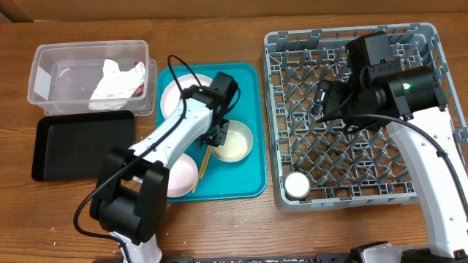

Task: Sort waste into correct bins and load items into the dishwasher
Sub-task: 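Grasp the rim of the grey rice bowl with the left gripper, then carry the rice bowl left and tip the rice onto the black tray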

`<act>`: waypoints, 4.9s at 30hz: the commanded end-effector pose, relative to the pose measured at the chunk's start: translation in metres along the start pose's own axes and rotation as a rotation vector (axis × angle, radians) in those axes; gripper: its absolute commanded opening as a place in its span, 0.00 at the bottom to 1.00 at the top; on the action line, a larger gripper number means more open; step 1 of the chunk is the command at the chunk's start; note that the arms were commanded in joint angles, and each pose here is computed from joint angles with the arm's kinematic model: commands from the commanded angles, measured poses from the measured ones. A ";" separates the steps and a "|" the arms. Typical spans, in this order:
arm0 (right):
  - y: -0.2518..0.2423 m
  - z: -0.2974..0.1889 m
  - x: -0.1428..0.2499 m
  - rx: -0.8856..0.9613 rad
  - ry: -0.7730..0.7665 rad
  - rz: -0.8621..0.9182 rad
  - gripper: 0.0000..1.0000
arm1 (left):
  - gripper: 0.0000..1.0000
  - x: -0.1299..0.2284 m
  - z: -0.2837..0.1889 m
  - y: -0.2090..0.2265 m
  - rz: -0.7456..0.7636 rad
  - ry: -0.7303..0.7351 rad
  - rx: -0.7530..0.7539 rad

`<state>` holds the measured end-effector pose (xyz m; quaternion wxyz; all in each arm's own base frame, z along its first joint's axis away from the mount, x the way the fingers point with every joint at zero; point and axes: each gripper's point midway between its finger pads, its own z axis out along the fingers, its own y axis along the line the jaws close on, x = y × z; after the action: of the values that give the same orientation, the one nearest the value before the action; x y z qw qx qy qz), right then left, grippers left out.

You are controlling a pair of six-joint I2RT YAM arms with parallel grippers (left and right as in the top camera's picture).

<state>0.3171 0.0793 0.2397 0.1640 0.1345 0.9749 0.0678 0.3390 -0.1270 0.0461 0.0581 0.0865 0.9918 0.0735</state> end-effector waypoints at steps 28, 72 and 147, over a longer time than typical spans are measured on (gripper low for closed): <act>0.001 -0.008 -0.006 -0.009 -0.036 -0.005 0.92 | 0.37 -0.004 -0.032 -0.104 0.115 -0.051 0.299; 0.003 -0.009 -0.011 -0.017 -0.054 -0.032 0.93 | 0.07 -0.002 0.001 -0.118 -0.119 0.065 0.354; 0.013 -0.010 -0.026 -0.052 -0.119 -0.057 1.00 | 0.04 0.027 -0.070 0.273 -0.783 -0.494 1.095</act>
<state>0.3367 0.0841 0.2483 0.2069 0.1062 0.9694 0.0783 0.3418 0.1364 0.1274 0.1858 -0.2571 0.8553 -0.4097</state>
